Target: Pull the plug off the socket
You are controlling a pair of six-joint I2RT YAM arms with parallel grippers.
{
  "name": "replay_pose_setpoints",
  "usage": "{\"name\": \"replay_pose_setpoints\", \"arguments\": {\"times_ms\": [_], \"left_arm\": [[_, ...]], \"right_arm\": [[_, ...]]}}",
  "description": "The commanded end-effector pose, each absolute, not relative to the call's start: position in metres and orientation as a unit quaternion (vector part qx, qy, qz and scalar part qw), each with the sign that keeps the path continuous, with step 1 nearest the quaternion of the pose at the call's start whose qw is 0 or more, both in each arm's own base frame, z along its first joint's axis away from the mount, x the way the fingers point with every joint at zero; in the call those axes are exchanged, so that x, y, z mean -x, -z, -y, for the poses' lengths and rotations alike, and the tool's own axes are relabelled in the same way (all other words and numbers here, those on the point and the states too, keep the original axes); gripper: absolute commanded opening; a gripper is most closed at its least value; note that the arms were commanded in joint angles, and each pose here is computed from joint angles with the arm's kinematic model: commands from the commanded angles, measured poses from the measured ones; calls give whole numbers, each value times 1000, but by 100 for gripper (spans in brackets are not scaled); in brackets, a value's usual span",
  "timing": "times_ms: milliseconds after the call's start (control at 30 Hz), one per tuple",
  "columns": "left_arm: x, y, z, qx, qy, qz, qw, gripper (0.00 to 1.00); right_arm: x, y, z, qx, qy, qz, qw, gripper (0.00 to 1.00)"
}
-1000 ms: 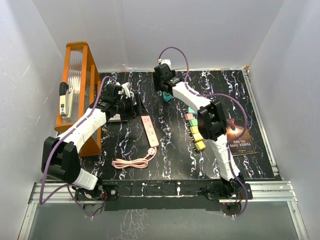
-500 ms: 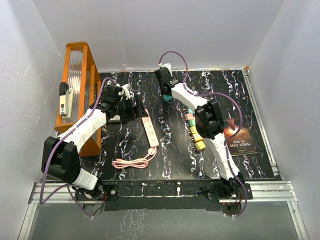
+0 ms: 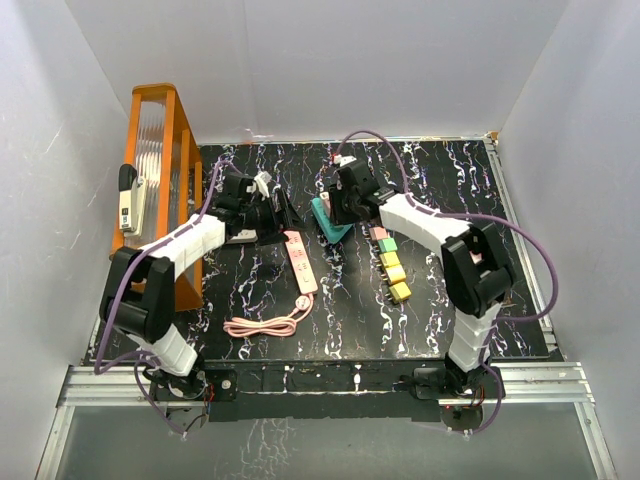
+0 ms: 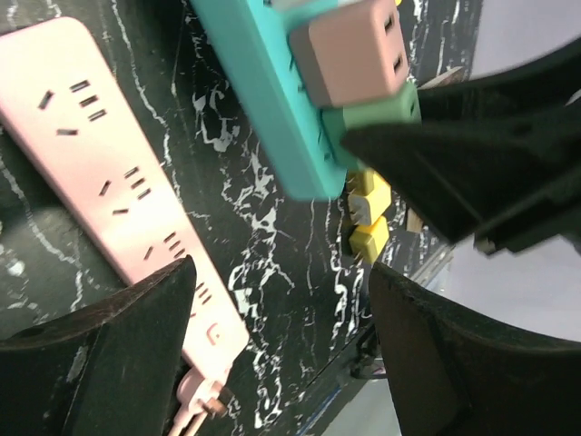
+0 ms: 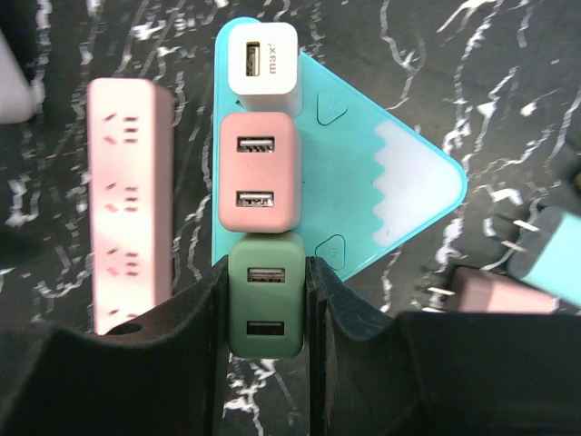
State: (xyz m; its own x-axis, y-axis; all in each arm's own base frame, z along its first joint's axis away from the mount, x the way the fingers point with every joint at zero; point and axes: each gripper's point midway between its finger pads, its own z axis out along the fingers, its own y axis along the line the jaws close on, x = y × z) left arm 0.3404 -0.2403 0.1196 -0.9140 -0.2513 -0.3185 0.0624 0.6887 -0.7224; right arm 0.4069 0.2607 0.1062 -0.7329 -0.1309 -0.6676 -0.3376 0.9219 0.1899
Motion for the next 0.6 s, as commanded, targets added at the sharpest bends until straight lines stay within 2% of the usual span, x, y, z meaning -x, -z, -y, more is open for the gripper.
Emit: {"name": "replay_pose_setpoints", "arguments": {"times_ms": [0, 267, 567], "left_arm": [[-348, -134, 266, 66, 476, -856, 191, 74], [-352, -101, 278, 111, 472, -861, 152, 71], [-362, -81, 290, 137, 486, -852, 137, 55]], "right_arm": [[-404, -156, -288, 114, -255, -876, 392, 1], [-388, -164, -291, 73, -314, -862, 391, 0], [-387, -178, -286, 51, -334, -852, 399, 0]]}}
